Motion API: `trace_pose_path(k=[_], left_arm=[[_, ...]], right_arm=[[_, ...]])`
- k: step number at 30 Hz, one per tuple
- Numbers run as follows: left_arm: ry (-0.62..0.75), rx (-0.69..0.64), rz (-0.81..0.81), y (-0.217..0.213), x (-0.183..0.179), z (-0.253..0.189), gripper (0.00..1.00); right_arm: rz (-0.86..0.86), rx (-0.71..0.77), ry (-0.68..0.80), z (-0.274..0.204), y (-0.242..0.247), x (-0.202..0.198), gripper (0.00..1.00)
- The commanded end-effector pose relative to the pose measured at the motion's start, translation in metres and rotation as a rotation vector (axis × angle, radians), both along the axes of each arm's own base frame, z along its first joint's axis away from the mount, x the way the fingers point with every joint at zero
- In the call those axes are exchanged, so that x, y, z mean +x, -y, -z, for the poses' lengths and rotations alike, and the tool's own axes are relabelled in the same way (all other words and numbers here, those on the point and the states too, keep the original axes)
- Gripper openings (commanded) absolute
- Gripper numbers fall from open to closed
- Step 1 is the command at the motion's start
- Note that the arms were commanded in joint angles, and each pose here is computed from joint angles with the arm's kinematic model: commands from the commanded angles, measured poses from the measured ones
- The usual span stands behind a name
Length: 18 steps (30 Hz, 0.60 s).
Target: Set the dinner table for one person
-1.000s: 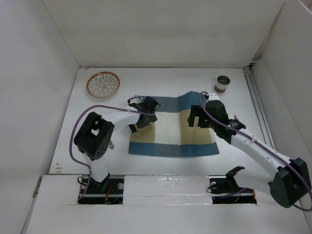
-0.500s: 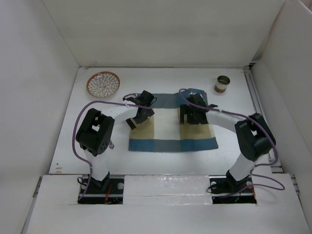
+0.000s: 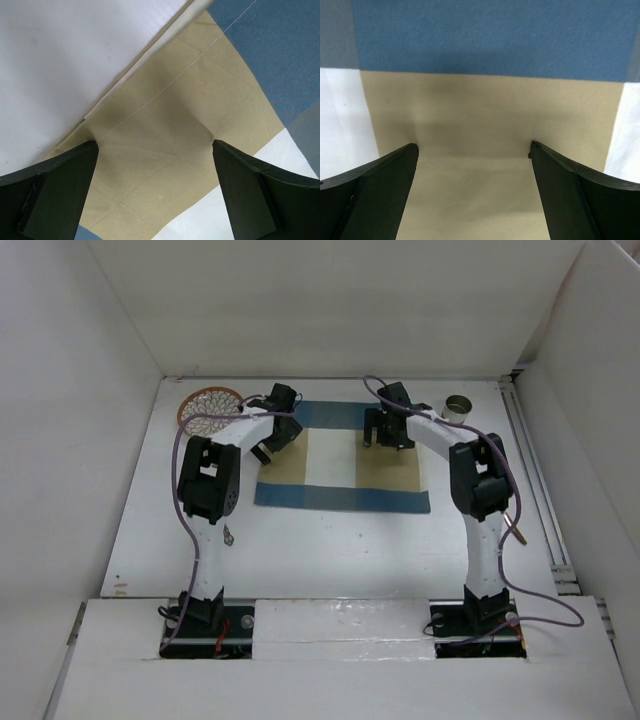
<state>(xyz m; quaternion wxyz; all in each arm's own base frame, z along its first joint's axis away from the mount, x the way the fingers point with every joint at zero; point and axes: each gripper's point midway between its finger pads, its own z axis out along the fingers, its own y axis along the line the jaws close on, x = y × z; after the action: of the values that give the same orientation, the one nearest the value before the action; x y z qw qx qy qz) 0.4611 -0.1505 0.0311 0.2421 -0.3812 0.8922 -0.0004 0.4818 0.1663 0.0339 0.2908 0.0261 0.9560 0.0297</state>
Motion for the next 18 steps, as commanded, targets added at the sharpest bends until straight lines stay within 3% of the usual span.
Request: trace_pose_path(k=[1,6,18], left_arm=[[-0.108,-0.006,0.009,-0.014,-0.009,0.032,1.0],[-0.064,-0.042,0.018,-0.009,-0.007,0.022,1.0],[-0.119,-0.048,0.057,0.005,-0.036,0.038,1.0]], right_arm=[[-0.012,-0.015,-0.038,-0.006,0.007,0.009,1.0],[-0.035,0.011,0.022,-0.024,0.008,0.028,1.0],[-0.039,-0.011,-0.061,-0.003,0.02,0.035,1.0]])
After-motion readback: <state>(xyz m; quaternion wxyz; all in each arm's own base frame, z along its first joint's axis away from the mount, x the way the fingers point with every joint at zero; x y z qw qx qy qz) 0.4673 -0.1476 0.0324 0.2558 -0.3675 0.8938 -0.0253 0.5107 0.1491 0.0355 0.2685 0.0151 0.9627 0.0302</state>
